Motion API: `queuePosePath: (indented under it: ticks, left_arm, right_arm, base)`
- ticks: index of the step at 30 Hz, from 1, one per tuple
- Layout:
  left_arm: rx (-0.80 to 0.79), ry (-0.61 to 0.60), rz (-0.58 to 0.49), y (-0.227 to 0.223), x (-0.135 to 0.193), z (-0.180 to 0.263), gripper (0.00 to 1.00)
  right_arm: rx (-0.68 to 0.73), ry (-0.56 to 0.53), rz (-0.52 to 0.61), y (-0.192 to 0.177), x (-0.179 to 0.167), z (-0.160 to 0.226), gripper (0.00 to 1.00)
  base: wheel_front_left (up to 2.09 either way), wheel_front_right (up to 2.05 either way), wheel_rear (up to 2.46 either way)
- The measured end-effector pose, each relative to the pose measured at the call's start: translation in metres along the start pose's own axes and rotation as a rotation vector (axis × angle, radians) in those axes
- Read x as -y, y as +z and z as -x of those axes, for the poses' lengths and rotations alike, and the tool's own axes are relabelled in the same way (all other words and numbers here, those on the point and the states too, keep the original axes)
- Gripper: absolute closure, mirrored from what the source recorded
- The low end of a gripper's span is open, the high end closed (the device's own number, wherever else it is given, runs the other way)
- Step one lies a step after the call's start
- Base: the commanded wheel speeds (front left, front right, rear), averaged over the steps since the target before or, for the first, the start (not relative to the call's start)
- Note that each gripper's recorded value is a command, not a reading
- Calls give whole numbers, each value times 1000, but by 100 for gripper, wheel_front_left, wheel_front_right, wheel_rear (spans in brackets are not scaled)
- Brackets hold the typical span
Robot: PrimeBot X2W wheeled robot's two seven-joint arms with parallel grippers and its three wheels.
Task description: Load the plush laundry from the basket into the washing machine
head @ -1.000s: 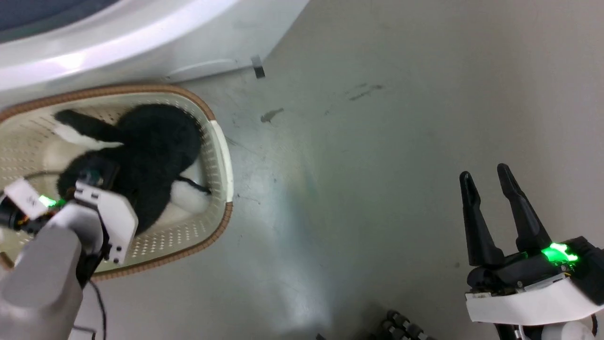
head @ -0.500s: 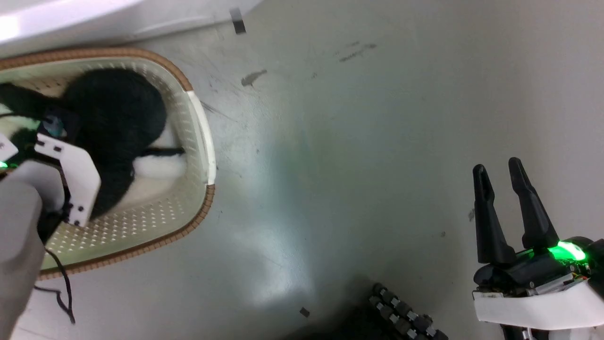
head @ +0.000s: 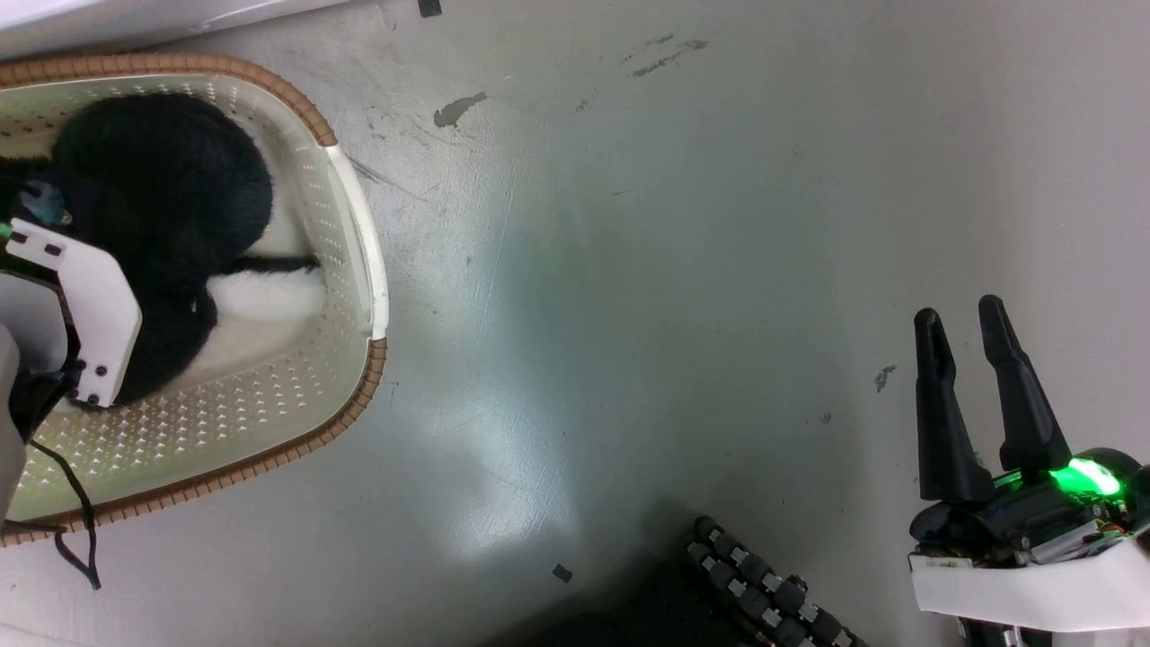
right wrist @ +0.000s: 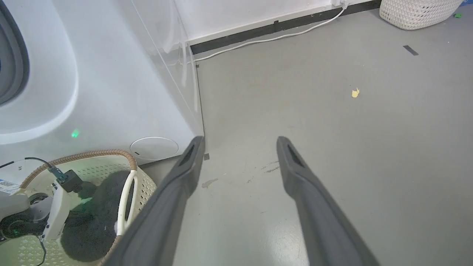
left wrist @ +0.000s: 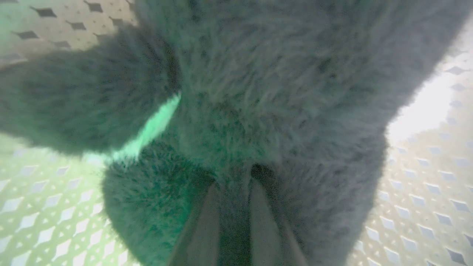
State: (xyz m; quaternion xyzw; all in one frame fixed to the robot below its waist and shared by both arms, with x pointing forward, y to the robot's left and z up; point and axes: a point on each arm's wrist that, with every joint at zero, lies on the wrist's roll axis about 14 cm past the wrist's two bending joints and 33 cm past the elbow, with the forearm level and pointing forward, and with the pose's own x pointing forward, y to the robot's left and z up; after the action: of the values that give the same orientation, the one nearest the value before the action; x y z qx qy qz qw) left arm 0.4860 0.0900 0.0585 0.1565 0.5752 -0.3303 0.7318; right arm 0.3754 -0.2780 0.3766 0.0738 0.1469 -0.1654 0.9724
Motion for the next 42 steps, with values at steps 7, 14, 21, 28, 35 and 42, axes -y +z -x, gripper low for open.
queuePosePath:
  ticks: [7, 14, 21, 28, 35, 42]
  left_arm:
    - [45, 23, 0, 8, -8, 12, 100]
    - [192, 34, 39, 31, 4, 45, 100]
    - [360, 36, 77, 55, 31, 94, 100]
    - [531, 66, 117, 63, 54, 154, 100]
    - [694, 124, 139, 67, 63, 217, 100]
    - [929, 228, 183, 77, 62, 295, 100]
  right_arm:
    - [32, -11, -17, 11, 5, 3, 0]
    - [131, -17, 1, 46, 13, 11, 0]
    - [231, -13, 20, 78, 19, 24, 0]
    - [320, 17, 20, 104, 16, 43, 0]
    - [393, 77, -1, 123, 2, 59, 0]
    - [450, 143, -29, 137, -14, 70, 0]
  base:
    - [0, 0, 0]
    - [0, 0, 0]
    - [0, 0, 0]
    - [0, 0, 0]
    - [0, 0, 0]
    - [0, 0, 0]
